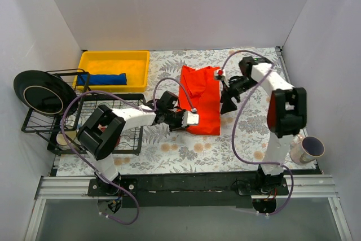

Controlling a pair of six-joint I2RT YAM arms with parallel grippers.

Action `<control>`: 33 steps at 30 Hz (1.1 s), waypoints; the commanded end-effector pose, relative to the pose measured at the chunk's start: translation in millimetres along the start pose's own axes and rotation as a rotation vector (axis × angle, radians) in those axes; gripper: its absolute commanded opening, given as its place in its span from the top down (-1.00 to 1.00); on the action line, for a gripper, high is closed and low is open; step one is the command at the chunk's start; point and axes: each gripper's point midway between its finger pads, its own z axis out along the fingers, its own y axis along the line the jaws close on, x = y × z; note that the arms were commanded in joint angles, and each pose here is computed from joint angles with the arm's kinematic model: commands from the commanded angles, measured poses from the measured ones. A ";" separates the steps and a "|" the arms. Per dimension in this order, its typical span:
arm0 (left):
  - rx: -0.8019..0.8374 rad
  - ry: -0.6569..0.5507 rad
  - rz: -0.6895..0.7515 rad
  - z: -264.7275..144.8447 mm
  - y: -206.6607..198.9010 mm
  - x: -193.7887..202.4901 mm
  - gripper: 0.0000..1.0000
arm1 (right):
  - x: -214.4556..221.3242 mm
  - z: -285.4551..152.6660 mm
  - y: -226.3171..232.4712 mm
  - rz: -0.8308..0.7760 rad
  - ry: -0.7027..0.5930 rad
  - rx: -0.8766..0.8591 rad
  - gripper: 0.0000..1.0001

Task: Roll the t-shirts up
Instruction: Roll the T-shirt to the center of the board.

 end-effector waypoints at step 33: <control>0.469 -0.171 -0.766 -10.1 17.8 -19.7 0.67 | 24.9 62.2 60.9 -0.759 -0.108 0.448 -0.95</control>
